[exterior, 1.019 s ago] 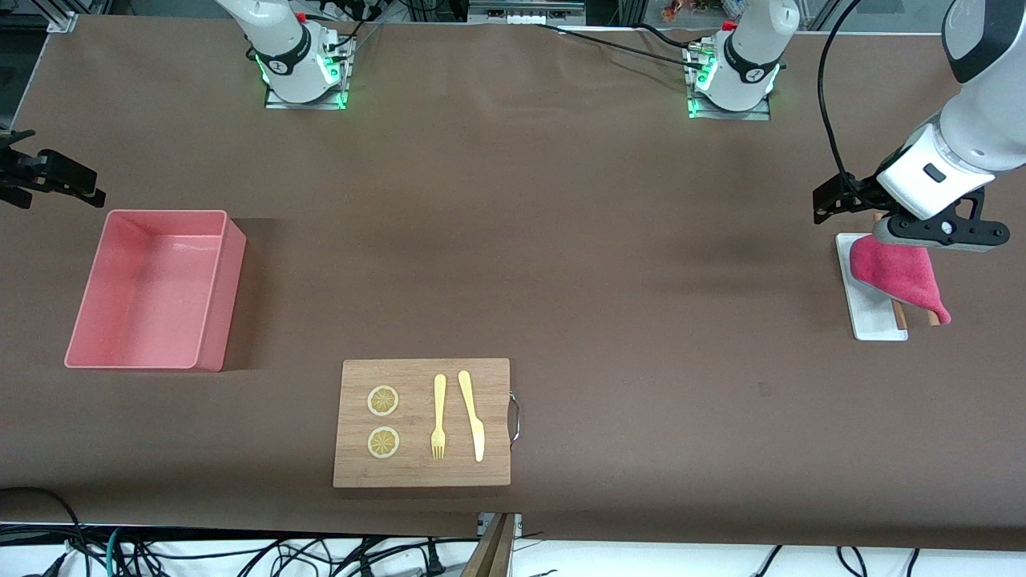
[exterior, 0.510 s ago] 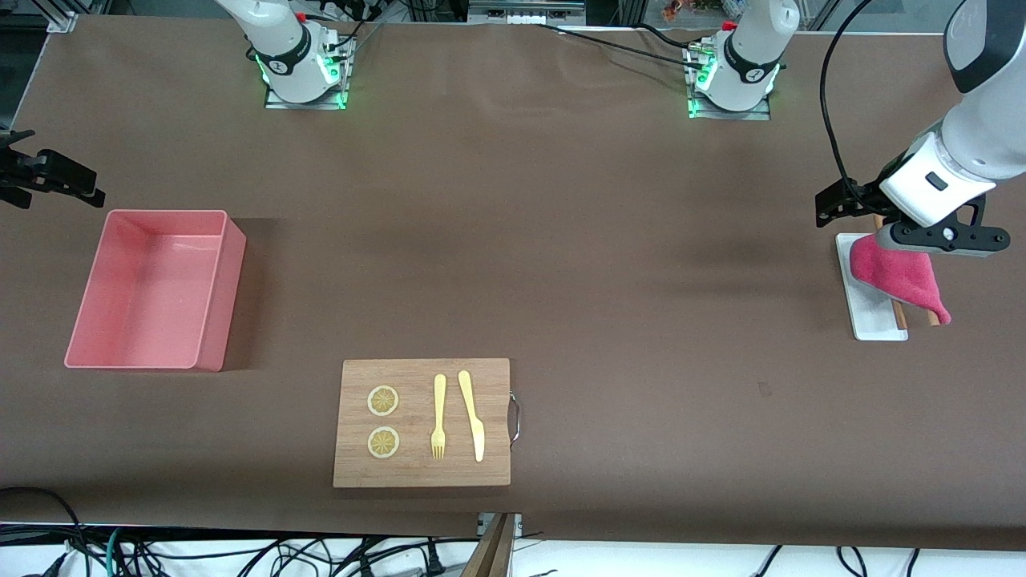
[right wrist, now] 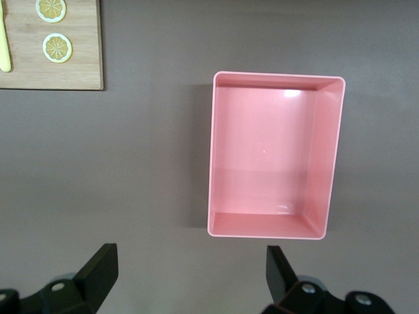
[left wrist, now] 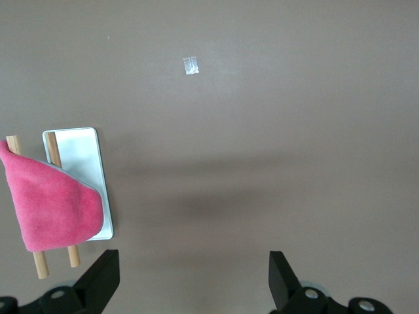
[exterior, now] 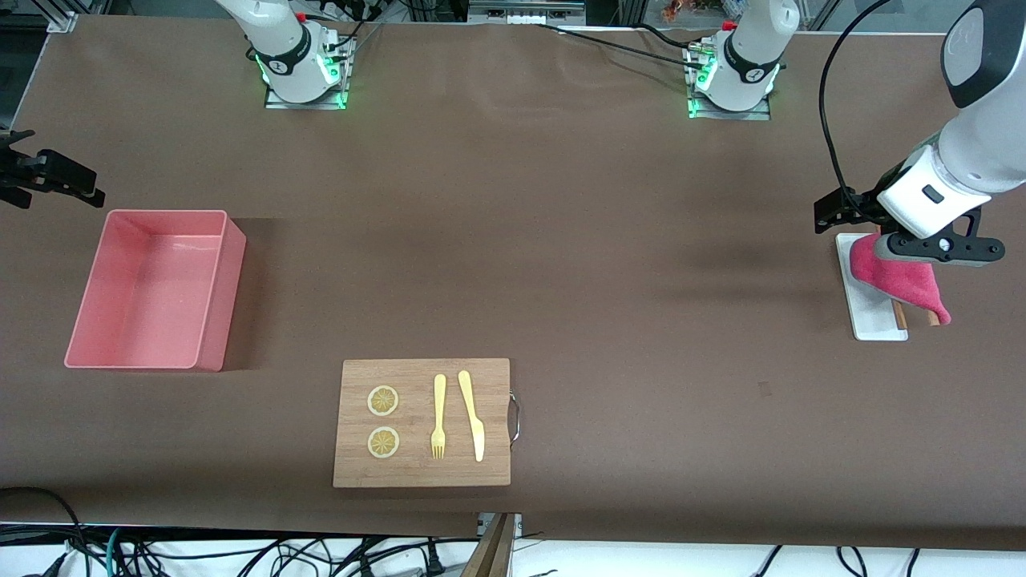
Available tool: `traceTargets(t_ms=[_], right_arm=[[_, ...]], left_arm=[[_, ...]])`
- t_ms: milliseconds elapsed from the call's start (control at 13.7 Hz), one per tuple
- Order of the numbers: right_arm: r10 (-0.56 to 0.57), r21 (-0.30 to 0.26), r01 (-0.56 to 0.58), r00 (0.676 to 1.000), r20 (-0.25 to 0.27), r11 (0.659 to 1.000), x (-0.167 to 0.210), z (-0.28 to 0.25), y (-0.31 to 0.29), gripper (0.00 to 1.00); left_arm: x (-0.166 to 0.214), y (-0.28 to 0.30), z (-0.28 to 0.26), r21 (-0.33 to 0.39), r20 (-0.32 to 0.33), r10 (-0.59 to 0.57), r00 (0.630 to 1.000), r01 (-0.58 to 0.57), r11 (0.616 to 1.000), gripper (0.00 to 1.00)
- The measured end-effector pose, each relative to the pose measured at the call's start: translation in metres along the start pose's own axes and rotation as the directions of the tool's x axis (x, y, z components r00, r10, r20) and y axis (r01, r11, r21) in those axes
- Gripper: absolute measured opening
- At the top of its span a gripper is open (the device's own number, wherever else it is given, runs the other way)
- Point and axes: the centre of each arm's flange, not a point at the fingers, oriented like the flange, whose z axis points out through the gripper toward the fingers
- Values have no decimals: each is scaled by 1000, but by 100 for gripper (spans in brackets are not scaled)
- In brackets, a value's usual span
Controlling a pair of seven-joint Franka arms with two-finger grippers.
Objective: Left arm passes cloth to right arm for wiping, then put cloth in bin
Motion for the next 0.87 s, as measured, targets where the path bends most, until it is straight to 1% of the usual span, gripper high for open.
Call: traceTargets(t_ms=[291, 582, 728, 874], right_arm=[[0, 0, 0, 1000, 0, 1000, 0, 0, 0, 100], [0, 0, 0, 1000, 0, 1000, 0, 0, 0, 100], [0, 0, 0, 1000, 0, 1000, 0, 0, 0, 100], [0, 0, 0, 1000, 0, 1000, 0, 0, 0, 100]], left_arm=[[0, -17, 3, 0, 13, 44, 999, -44, 999, 100], [0, -27, 5, -3, 21, 66, 998, -66, 998, 100], [1, -38, 8, -1, 27, 117, 993, -117, 993, 100], [1, -61, 13, 0, 36, 172, 984, -173, 985, 100]])
